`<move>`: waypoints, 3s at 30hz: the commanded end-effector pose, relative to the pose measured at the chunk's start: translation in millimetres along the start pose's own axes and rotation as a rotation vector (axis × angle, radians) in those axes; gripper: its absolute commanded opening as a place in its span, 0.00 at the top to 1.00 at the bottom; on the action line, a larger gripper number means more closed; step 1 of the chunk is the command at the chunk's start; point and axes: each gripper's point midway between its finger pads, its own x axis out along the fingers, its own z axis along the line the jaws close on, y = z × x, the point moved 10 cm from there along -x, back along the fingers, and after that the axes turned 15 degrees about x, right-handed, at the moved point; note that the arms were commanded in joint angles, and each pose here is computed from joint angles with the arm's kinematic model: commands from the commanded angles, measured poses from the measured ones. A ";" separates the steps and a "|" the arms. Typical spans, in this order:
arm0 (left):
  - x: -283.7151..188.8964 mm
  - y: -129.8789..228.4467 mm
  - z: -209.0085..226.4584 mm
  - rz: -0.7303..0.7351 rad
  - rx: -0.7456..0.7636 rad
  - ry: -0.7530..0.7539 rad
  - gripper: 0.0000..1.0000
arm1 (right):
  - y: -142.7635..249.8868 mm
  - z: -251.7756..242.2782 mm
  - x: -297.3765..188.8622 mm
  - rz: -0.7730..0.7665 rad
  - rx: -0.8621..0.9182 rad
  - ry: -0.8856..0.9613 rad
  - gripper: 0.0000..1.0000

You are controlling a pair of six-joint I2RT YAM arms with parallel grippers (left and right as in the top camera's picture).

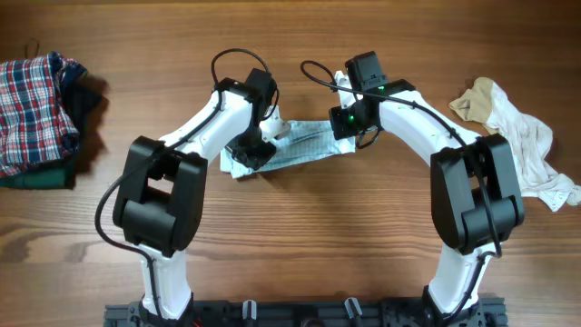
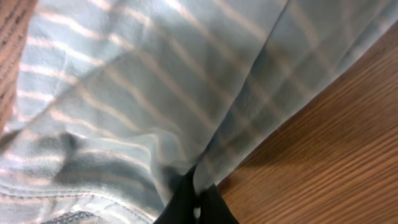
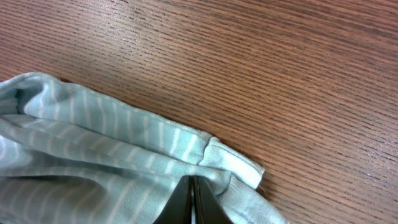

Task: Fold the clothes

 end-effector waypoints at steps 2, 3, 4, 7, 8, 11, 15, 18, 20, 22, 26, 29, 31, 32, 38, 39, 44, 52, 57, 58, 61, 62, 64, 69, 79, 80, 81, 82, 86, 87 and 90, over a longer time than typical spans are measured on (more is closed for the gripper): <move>-2.9 -1.1 -9.6 -0.043 0.012 0.081 0.60 | -3.0 -0.9 2.9 0.000 -0.011 -0.002 0.96; -3.0 -1.1 -10.0 -0.044 0.011 0.085 0.52 | -3.0 -0.9 2.9 0.000 -0.011 -0.002 0.96; -3.7 -1.1 -10.0 -0.043 0.011 0.086 0.50 | -3.0 -0.9 2.9 0.000 -0.011 -0.002 0.96; -23.0 -7.2 -6.7 -0.064 -0.045 0.071 0.50 | -3.0 -0.9 2.9 0.000 -0.011 -0.002 0.96; -33.4 -9.5 -5.3 -0.079 -0.061 0.061 0.50 | -3.0 -0.9 2.9 0.000 -0.012 -0.002 0.96; -60.3 -6.1 3.2 -0.145 -0.139 0.019 0.46 | -2.5 -1.1 2.9 0.003 -0.011 0.000 0.95; -64.7 19.1 40.4 -0.190 -0.472 0.013 0.47 | -2.5 -1.1 2.9 0.003 -0.011 0.000 0.96; -60.9 38.8 64.5 -0.223 -0.602 0.005 0.52 | -2.5 -1.1 2.9 0.003 -0.011 0.000 0.96; -53.8 38.0 63.8 -0.256 -0.611 0.047 0.62 | -2.5 -1.1 2.9 0.003 -0.011 -0.001 0.96; -44.1 34.1 60.7 -0.296 -0.602 0.088 0.74 | -2.6 -1.0 2.9 0.002 -0.011 -0.001 0.96; -32.5 37.0 57.5 -0.281 -0.709 0.114 0.75 | -2.5 -1.1 2.9 0.003 -0.011 -0.001 0.96; -32.5 37.1 57.4 -0.277 -0.750 0.120 0.74 | -2.5 -1.1 2.9 0.003 -0.011 -0.001 0.96; -32.6 36.8 57.8 -0.280 -0.756 0.119 0.72 | -2.4 -1.1 2.9 0.004 -0.010 -0.001 0.96; -32.7 36.6 58.1 -0.283 -0.756 0.118 0.71 | -2.4 -1.1 2.9 0.004 -0.011 -0.001 0.96; -10.4 40.7 56.0 -0.284 -0.807 0.106 0.71 | -2.5 -1.1 2.9 0.004 -0.011 -0.001 0.96; -6.8 41.8 55.2 -0.282 -0.808 0.104 0.70 | -2.4 -1.1 2.9 0.004 -0.011 -0.001 0.96; -5.4 38.6 59.7 -0.321 -0.803 0.080 0.70 | -2.4 -1.1 2.9 0.004 -0.010 0.000 0.96; -5.7 39.2 64.8 -0.322 -0.808 0.023 0.96 | -1.9 -1.3 2.9 0.008 -0.010 0.001 0.96; -7.3 39.3 67.8 -0.334 -0.807 0.014 0.96 | -1.6 -1.3 2.9 0.009 -0.009 0.001 0.96; -9.4 41.5 71.8 -0.341 -0.818 0.008 0.96 | -1.7 -1.4 2.9 0.009 -0.010 0.001 0.96; -17.9 50.3 81.9 -0.365 -0.849 -0.005 0.96 | -1.5 -1.4 2.9 0.010 -0.010 0.002 0.96; -20.8 52.0 82.8 -0.372 -0.853 -0.009 0.96 | -1.5 -1.4 2.9 0.010 -0.010 0.002 0.96; -28.0 54.8 84.7 -0.394 -0.859 -0.022 0.96 | -1.5 -1.4 2.9 0.010 -0.010 0.002 0.96; -33.5 50.9 90.3 -0.447 -0.846 -0.057 0.95 | -1.4 -1.4 2.9 0.011 -0.011 0.002 0.96; -78.2 48.3 96.6 -0.539 -0.838 -0.131 0.53 | -1.4 -1.4 2.9 0.011 -0.011 0.002 0.95; -82.3 50.9 93.0 -0.532 -0.842 -0.127 0.53 | -1.4 -1.4 2.9 0.011 -0.010 0.002 0.94; -81.0 53.1 89.9 -0.509 -0.846 -0.114 0.53 | -1.4 -1.4 2.9 0.011 -0.010 0.002 0.91; -77.8 54.7 87.7 -0.483 -0.850 -0.100 0.53 | -1.4 -1.4 2.9 0.011 -0.010 0.002 0.91; -70.4 56.1 75.0 -0.407 -0.847 -0.039 0.62 | -1.4 -1.4 2.9 0.011 -0.010 0.002 0.84; -69.4 54.3 70.6 -0.392 -0.839 -0.027 0.64 | -1.4 -1.4 2.9 0.011 -0.011 0.002 0.83; -61.6 49.3 61.7 -0.368 -0.817 -0.014 0.68 | -1.4 -1.4 2.9 0.011 -0.009 0.002 0.82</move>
